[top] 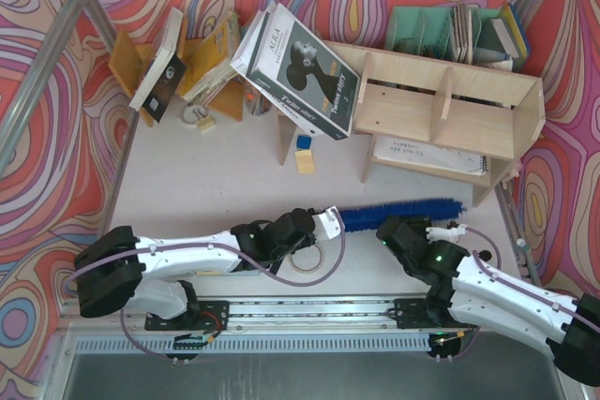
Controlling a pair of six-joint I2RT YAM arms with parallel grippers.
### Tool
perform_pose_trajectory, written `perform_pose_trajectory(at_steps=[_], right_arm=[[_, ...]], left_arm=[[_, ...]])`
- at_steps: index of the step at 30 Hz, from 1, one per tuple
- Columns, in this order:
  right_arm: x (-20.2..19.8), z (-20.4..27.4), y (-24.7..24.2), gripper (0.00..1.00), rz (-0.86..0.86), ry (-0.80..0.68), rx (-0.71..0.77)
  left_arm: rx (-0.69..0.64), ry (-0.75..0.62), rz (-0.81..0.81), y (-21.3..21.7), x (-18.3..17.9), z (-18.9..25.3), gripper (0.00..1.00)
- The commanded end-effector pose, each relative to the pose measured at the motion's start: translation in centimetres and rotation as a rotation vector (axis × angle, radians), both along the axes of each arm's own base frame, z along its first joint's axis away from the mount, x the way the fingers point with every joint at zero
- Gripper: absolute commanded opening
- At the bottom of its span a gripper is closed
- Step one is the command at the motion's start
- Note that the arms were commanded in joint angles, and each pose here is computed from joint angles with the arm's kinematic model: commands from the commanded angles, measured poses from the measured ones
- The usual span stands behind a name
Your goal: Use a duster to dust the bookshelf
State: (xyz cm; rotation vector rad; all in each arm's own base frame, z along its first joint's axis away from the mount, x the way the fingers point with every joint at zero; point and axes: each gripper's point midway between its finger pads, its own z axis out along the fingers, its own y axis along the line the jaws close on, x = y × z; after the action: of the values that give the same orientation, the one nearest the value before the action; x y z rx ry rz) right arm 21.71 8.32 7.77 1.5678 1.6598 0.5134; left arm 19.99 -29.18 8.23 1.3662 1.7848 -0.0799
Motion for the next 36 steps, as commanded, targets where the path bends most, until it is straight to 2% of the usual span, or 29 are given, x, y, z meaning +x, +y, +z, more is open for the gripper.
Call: perform_pose_trajectory(at_steps=[1,4,11,15,20,26,36], right_arm=[[0.8,1.0,0.4,0.43,-0.094,-0.082,0.156],[1.0,1.2,0.5,0.52,-0.082,-0.104,0.161],[1.3,1.2,0.5,0.62,-0.083,-0.12,0.149],[2.2,2.3,1.6,0.67,-0.036,-0.162,0.144],[2.1,1.4,1.2,0.7,-0.045,-0.115,0.113],[2.1,-0.6,0.5,0.65,-0.058,-0.074,0.113],[3.1,0.6,0.3,0.5,-0.053,-0.086,0.08]], left_arm=[[-0.107,-0.078,-0.06,-2.7,-0.5,3.7,0.0],[-0.102,-0.101,-0.088,-3.4,-1.3,4.2,0.0],[-0.116,-0.125,-0.125,-4.6,-2.7,5.1,0.0],[-0.108,-0.138,-0.152,-5.3,-3.9,5.3,0.0],[-0.109,-0.153,-0.151,-5.2,-4.4,5.7,0.0],[-0.125,-0.183,-0.174,-5.4,-5.6,7.5,0.0],[-0.141,-0.197,-0.188,-5.1,-6.2,8.9,0.0]])
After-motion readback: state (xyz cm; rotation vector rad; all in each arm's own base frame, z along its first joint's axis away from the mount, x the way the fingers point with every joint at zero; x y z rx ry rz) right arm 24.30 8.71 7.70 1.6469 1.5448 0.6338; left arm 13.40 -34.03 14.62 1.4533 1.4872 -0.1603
